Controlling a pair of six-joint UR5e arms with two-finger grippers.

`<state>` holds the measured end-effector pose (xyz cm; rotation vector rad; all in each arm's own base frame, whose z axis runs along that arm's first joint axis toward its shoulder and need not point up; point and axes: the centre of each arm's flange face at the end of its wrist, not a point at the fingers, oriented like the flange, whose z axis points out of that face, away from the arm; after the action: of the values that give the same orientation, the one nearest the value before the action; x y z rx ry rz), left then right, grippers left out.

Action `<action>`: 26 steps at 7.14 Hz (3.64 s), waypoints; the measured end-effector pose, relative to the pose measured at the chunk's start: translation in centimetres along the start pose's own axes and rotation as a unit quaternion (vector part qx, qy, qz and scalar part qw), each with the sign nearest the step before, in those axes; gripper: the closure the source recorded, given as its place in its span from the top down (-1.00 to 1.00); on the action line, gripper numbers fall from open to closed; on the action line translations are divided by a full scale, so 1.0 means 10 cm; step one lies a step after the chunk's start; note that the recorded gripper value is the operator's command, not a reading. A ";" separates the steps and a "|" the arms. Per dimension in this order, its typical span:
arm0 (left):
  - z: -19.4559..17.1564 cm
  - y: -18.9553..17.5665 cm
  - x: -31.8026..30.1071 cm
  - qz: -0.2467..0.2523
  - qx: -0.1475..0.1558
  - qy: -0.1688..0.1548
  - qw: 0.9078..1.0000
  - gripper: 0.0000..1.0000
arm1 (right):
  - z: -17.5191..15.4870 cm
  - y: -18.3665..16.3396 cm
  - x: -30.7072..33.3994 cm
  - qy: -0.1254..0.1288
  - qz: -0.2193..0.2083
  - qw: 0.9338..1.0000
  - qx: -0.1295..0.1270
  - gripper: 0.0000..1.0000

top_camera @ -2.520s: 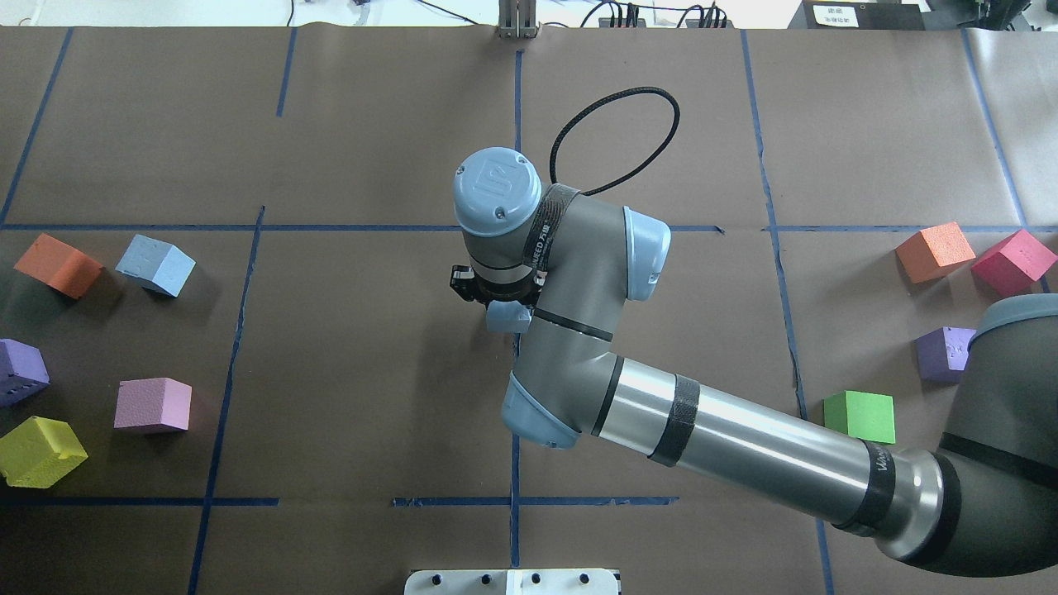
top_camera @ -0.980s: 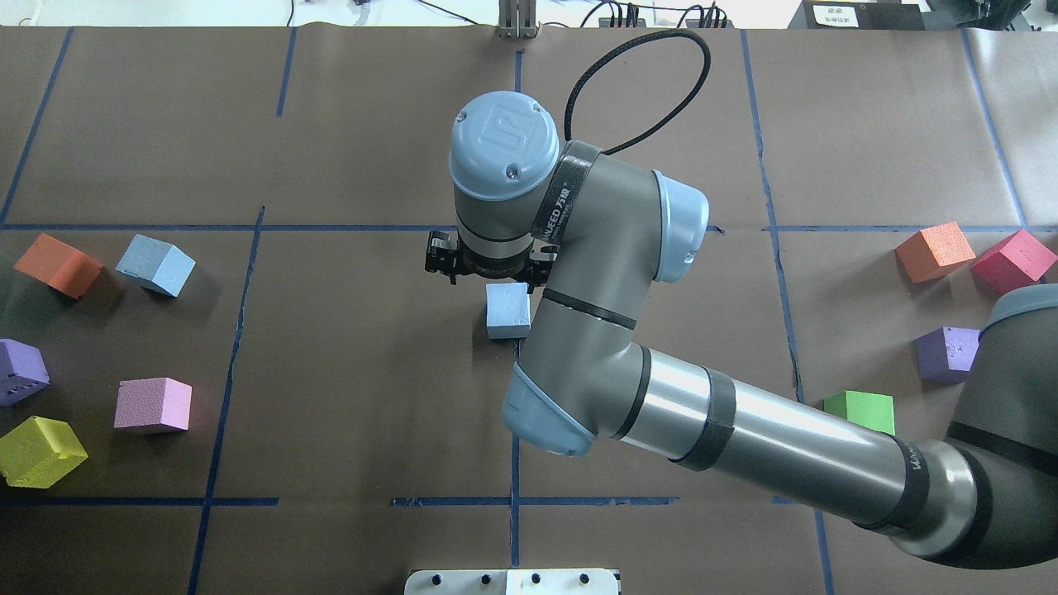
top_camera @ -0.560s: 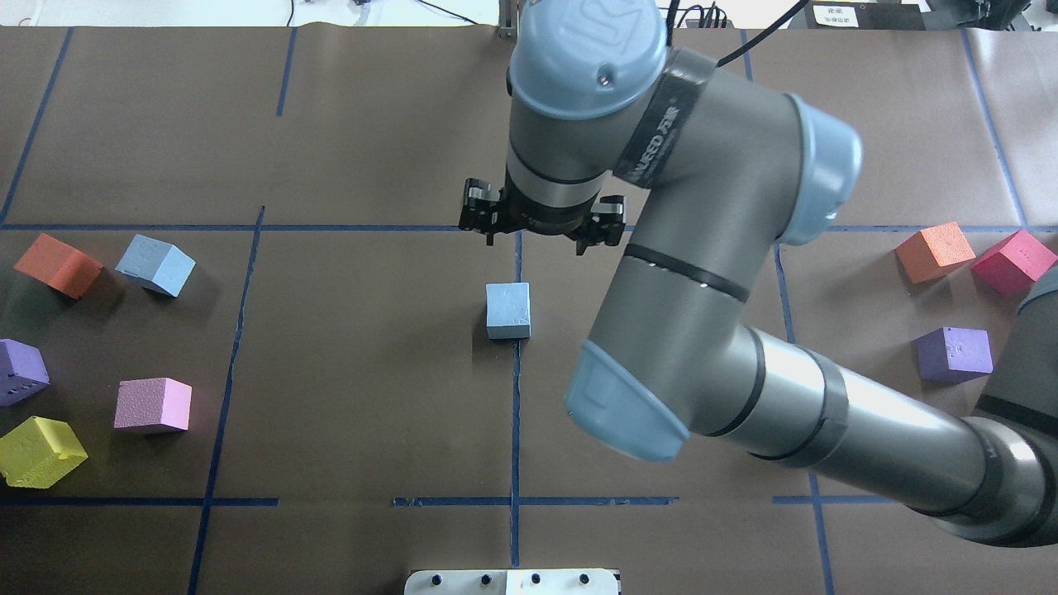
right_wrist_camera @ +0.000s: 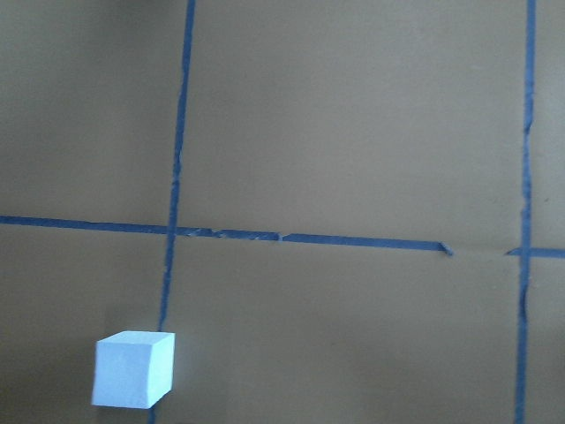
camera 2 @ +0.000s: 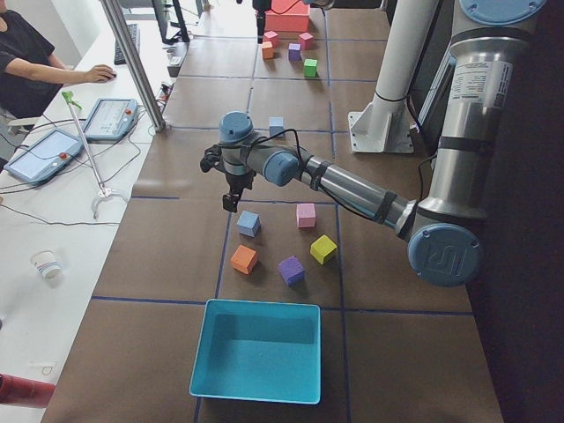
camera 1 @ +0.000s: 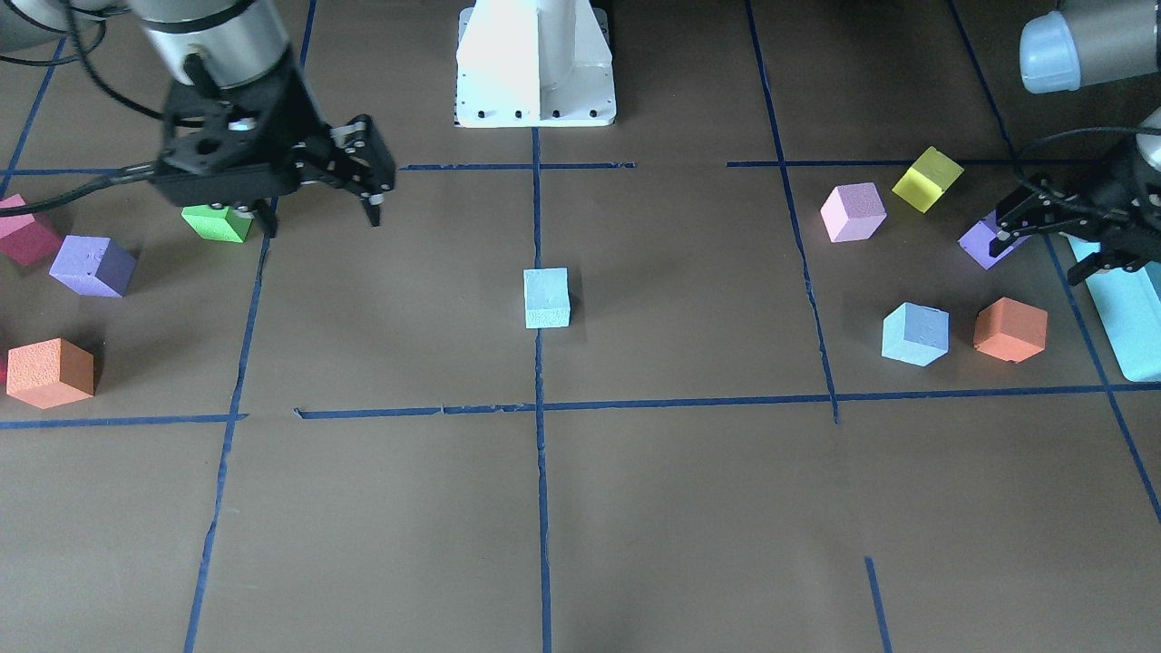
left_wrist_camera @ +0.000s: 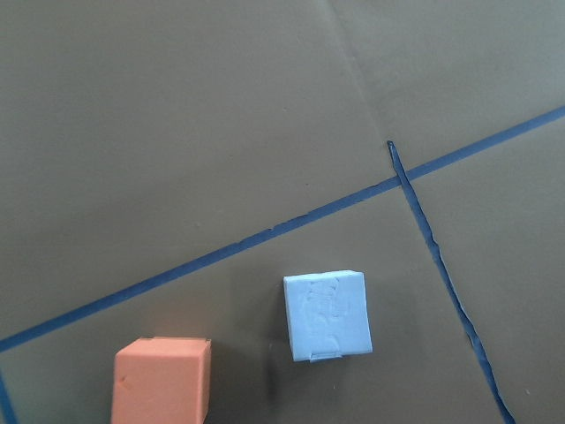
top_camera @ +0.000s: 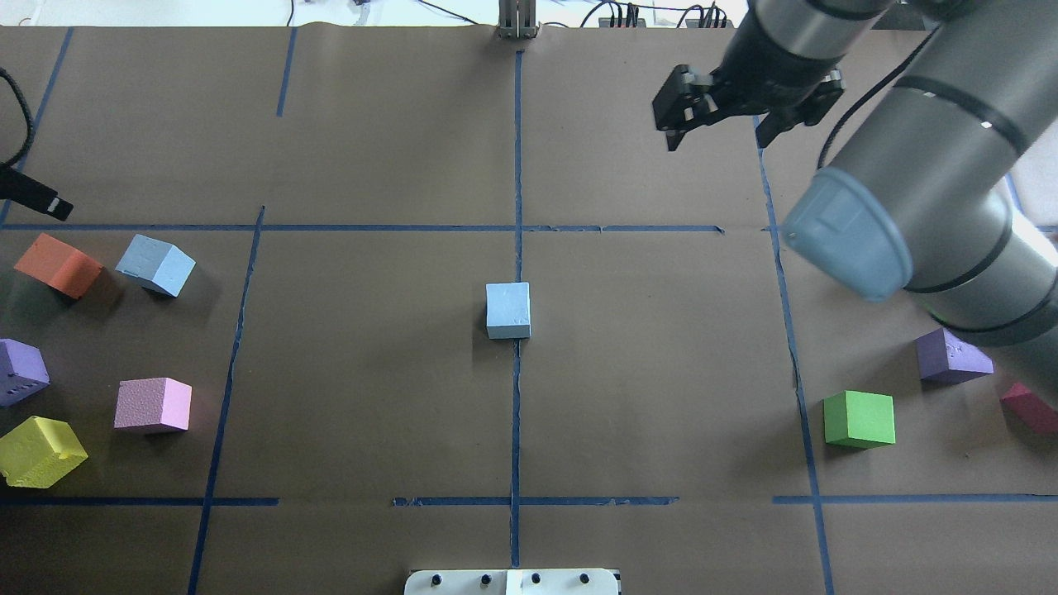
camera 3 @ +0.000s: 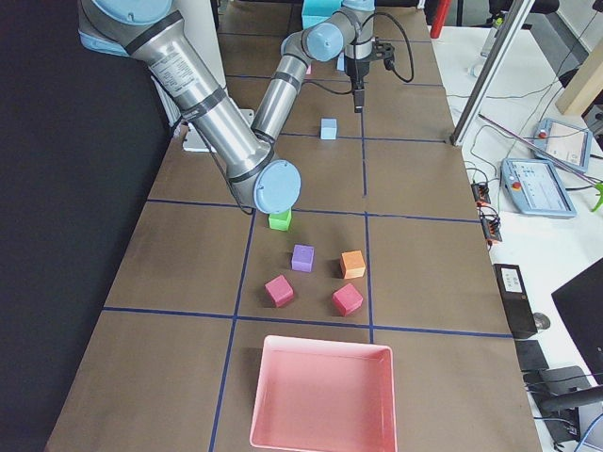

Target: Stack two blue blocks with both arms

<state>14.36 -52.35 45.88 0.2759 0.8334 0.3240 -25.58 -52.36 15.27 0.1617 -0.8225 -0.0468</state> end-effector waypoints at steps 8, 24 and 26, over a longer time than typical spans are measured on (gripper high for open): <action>1.21 0.10 0.20 -0.027 -0.015 -0.004 1.000 1.00 | -0.26 -0.17 2.26 0.024 -0.089 0.996 -0.014 0.99; 0.18 -1.05 1.78 -0.120 -0.067 -0.021 0.990 -1.00 | 0.18 0.83 4.11 0.008 -0.035 0.995 -0.089 0.99; 0.06 -1.24 2.50 -0.160 -0.063 -0.003 0.985 -1.00 | 0.31 1.18 4.64 0.006 -0.008 0.996 -0.092 0.99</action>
<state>32.67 -54.11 24.90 0.0216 0.8333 0.0738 3.46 -45.98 52.91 -0.0054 -0.7996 -0.1353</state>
